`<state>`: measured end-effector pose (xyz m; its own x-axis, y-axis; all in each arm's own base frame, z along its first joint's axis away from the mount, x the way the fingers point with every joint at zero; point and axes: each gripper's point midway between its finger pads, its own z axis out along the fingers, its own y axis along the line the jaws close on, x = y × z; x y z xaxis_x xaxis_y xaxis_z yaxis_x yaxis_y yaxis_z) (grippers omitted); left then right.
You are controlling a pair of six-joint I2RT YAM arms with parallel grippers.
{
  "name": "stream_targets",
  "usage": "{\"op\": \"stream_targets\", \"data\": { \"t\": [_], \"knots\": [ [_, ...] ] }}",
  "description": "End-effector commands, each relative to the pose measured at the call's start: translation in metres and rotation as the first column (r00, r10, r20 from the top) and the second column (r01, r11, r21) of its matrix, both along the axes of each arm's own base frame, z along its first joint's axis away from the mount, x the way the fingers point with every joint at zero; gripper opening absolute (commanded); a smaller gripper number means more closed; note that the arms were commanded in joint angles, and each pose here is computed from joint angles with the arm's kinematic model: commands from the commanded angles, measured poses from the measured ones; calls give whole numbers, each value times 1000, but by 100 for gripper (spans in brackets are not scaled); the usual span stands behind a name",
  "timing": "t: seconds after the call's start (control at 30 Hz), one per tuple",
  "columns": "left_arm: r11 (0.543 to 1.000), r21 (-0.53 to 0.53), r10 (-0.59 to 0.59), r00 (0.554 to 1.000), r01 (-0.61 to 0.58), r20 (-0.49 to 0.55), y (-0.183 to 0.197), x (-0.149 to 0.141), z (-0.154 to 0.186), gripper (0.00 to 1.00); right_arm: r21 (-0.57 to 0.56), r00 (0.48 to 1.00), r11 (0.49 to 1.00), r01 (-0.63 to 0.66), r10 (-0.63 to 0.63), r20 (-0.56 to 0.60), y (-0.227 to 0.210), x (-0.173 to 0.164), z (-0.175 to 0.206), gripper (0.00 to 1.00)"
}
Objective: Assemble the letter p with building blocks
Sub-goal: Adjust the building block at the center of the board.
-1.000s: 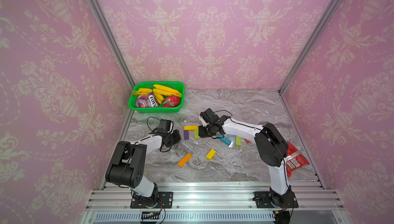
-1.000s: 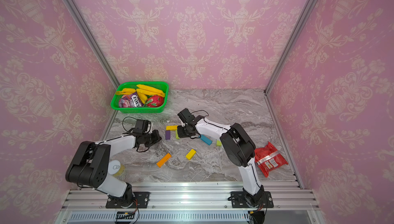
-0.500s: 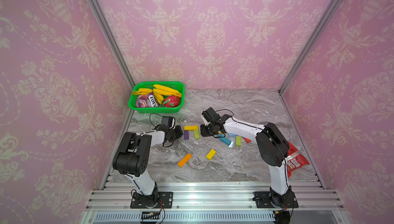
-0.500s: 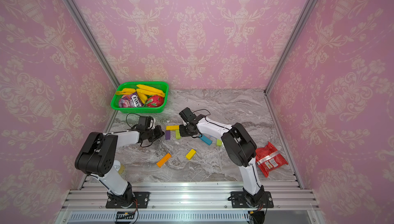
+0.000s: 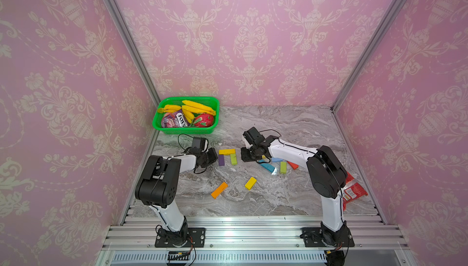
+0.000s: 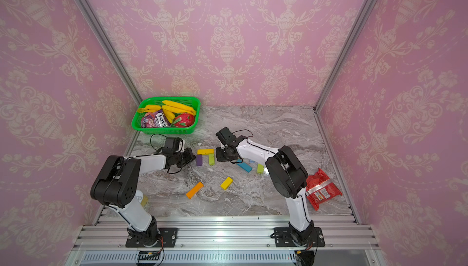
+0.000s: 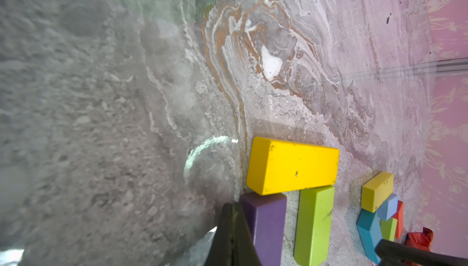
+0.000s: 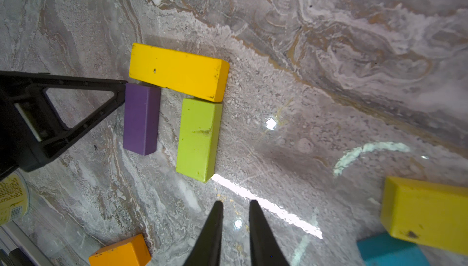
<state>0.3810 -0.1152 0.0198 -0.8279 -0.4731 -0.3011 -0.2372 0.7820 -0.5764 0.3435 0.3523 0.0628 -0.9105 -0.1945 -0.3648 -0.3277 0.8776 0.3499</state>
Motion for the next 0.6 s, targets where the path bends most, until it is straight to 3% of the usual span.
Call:
{"op": "stream_targets", "data": {
  "t": [0.0, 0.57],
  "knots": [
    [1000, 11, 18, 996, -17, -93, 2, -13, -22, 0, 4, 1000, 1000, -3, 3, 17, -5, 0, 9, 23],
    [1000, 4, 16, 996, -16, -86, -2, -10, -21, 0, 9, 1000, 1000, 3, -3, 9, -5, 0, 6, 23]
  ]
}}
